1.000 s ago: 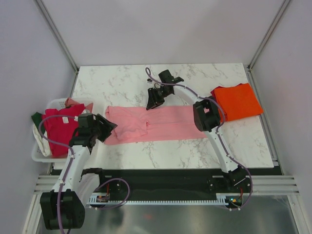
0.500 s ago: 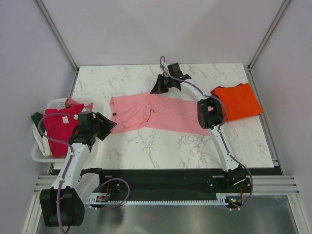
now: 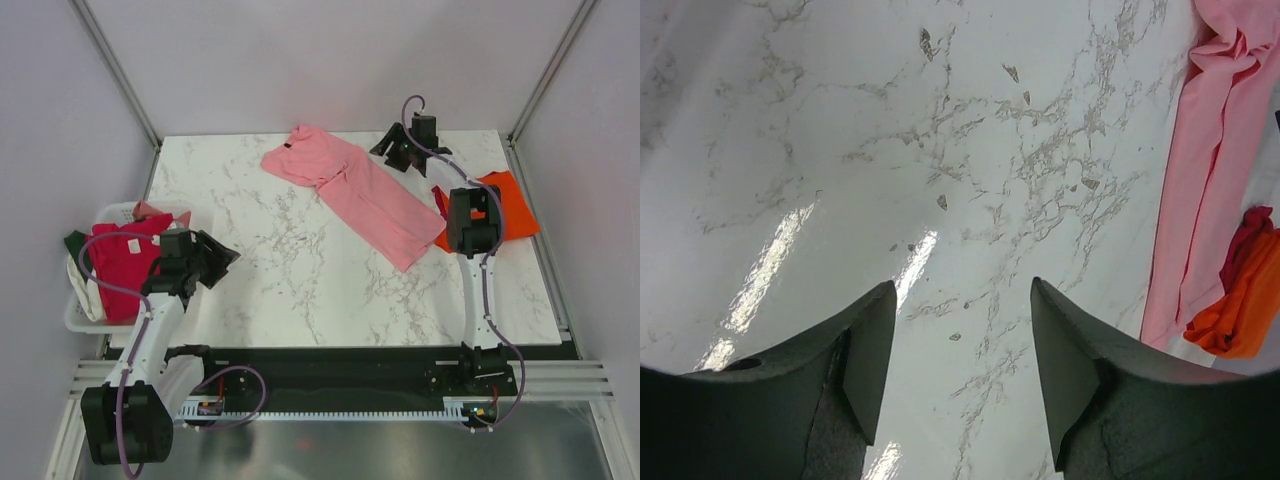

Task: Fold and stack the t-shirts
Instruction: Fold the tshirt

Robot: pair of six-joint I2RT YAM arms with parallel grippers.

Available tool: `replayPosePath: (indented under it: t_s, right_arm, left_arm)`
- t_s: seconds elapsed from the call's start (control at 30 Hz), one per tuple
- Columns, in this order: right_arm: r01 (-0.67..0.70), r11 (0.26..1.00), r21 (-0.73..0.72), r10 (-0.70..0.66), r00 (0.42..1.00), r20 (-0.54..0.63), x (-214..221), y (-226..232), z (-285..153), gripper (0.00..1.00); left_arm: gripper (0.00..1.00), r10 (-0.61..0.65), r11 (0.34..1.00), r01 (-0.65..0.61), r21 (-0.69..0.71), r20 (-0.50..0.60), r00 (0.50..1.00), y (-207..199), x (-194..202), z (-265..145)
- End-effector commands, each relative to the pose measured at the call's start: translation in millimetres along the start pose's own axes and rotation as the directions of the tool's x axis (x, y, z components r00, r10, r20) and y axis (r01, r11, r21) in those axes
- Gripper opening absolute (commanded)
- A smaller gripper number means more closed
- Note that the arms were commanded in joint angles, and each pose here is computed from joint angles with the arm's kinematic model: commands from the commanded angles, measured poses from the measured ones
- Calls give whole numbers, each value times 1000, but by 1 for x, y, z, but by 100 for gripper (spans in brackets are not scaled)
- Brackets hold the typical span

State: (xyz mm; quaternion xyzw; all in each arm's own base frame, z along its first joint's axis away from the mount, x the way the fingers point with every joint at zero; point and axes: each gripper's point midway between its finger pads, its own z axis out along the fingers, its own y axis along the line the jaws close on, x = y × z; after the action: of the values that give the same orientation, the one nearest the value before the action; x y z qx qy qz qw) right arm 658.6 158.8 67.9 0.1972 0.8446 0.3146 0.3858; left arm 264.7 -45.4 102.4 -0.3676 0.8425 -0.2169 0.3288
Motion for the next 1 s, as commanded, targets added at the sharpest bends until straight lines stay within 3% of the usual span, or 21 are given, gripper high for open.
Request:
replayPosePath:
  t_s: [0.0, 0.23, 0.37, 0.57, 0.83, 0.97]
  right_arm:
    - [277, 958, -69, -276, 961, 16, 2, 70, -63, 71]
    - [522, 843, 126, -514, 853, -93, 55, 47, -148, 68]
    - [559, 810, 176, -519, 824, -230, 101, 17, -193, 65]
    - [624, 739, 254, -545, 776, -318, 144, -15, -246, 62]
    - [722, 645, 250, -618, 686, -384, 189, -18, -266, 59]
    - [755, 602, 261, -621, 647, -442, 200, -30, -266, 52]
  left_arm:
    - [64, 48, 997, -51, 65, 37, 998, -19, -12, -7]
    - [64, 140, 983, -140, 121, 9, 990, -24, -5, -8]
    - [64, 193, 958, -181, 221, -34, 981, -34, 10, -9]
    - [64, 211, 920, -181, 347, -49, 976, -43, 27, -8]
    - [68, 264, 892, -228, 392, -41, 964, -32, 45, 8]
    - [68, 298, 882, -267, 387, -20, 954, -27, 45, 13]
